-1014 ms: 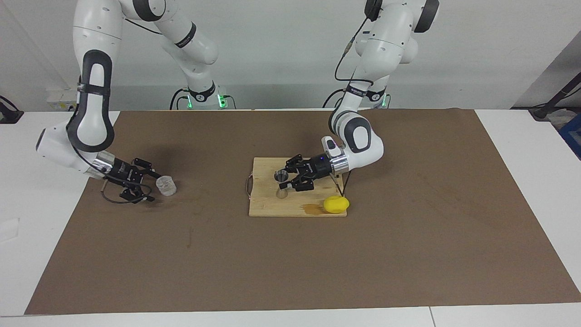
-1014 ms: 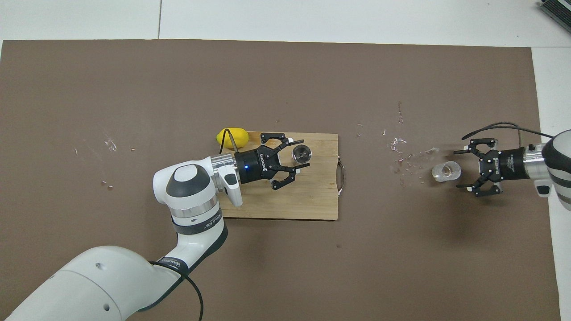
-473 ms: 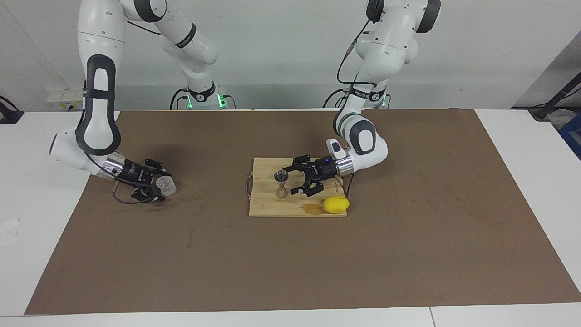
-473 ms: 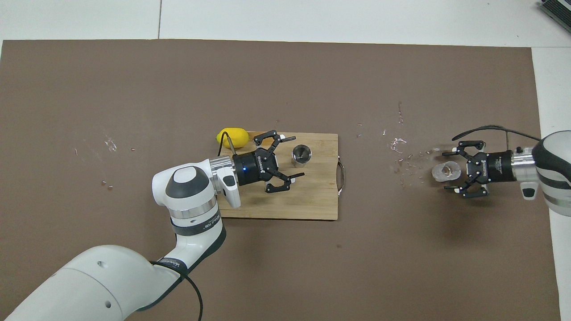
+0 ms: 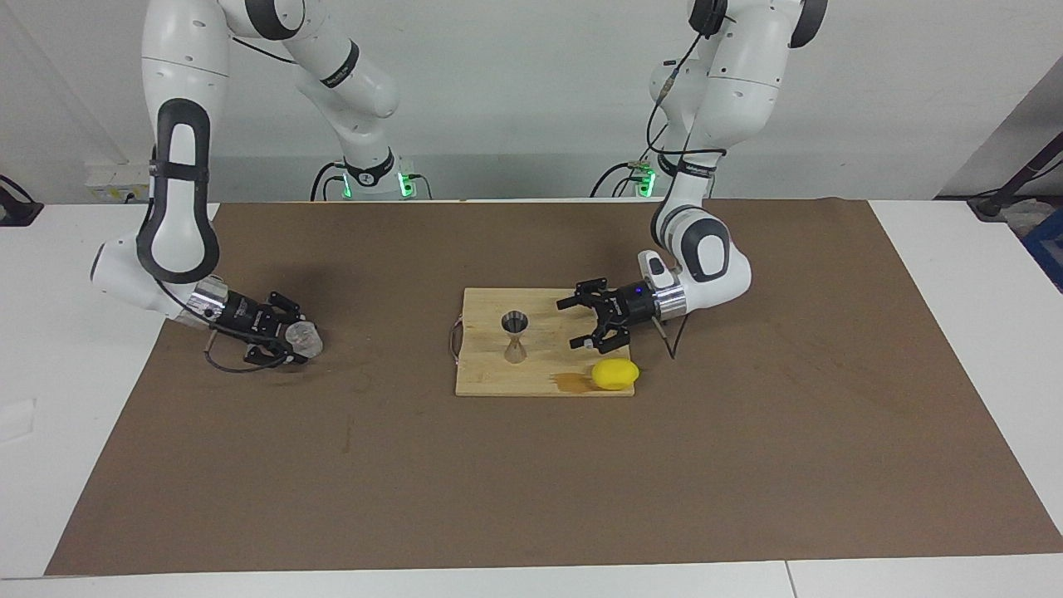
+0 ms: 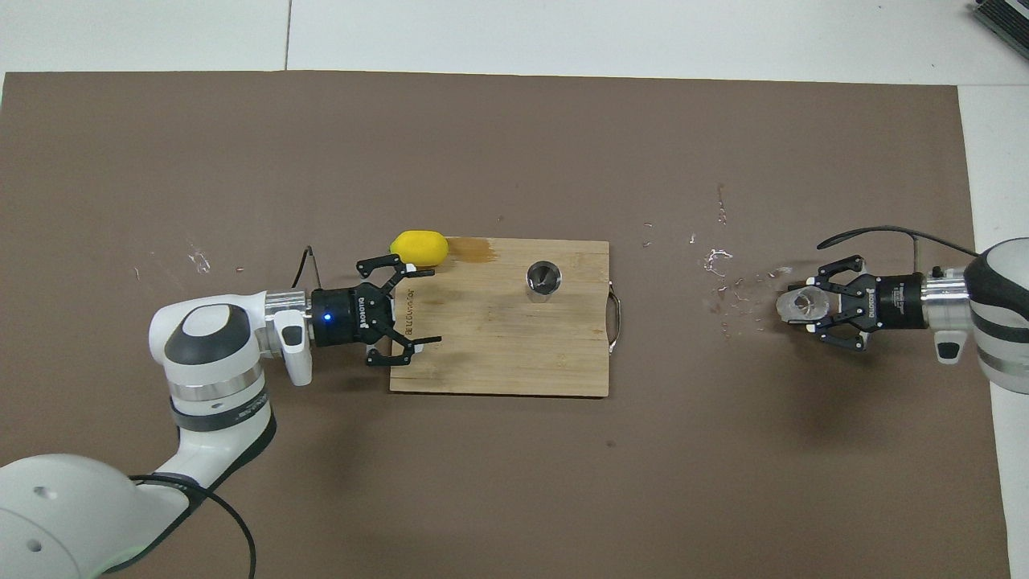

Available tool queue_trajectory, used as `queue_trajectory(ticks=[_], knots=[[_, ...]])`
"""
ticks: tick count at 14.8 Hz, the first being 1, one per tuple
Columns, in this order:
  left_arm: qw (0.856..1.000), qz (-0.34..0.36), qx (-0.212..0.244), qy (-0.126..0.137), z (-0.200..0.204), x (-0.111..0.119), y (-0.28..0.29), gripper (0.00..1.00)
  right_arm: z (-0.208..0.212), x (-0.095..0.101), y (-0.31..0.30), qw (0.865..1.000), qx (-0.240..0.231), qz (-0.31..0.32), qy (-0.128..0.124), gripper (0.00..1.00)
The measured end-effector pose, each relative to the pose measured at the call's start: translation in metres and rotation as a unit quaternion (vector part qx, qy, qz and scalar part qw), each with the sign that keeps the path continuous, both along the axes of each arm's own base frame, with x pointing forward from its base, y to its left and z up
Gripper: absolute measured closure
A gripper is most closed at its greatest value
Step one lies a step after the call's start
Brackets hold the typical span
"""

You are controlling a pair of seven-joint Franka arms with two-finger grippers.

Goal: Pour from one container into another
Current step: 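Grasp the clear glass with the right gripper while the left gripper withdraws, then carry the clear glass with the right gripper over the metal cup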

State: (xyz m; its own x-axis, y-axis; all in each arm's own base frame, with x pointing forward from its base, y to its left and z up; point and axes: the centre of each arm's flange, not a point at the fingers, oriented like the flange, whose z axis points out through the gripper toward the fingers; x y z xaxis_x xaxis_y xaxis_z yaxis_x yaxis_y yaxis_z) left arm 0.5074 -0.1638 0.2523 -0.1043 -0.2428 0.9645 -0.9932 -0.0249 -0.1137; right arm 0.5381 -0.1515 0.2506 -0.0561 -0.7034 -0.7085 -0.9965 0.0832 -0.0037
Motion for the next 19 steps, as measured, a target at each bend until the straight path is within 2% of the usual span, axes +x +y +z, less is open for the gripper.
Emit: queue_trajectory(ticks=[5,10,13,16,18,19], knots=[[0.994,-0.086,0.056,0.033,0.02,-0.003,0.113,0.0,0.04,0.01,0.02,1.0,-0.013,0.005,-0.018,0.49],[0.975,-0.149,0.153,0.059,0.084,0.011,0.246,0.0,0.084,0.025,0.097,0.999,-0.031,0.025,-0.012,0.49],[0.96,-0.146,0.223,0.091,0.121,0.012,0.298,0.0,0.093,0.027,0.124,0.998,-0.052,0.027,0.004,0.49],[0.941,-0.128,0.294,0.105,0.164,0.013,0.321,0.0,0.101,0.033,0.157,0.996,-0.083,0.024,0.025,0.49],[0.924,-0.088,0.347,0.134,0.203,0.015,0.332,0.0,0.108,0.037,0.182,0.995,-0.091,0.031,0.031,0.49],[0.914,-0.057,0.369,0.161,0.225,0.014,0.338,0.0,0.112,0.039,0.194,0.994,-0.096,0.034,0.031,0.49]])
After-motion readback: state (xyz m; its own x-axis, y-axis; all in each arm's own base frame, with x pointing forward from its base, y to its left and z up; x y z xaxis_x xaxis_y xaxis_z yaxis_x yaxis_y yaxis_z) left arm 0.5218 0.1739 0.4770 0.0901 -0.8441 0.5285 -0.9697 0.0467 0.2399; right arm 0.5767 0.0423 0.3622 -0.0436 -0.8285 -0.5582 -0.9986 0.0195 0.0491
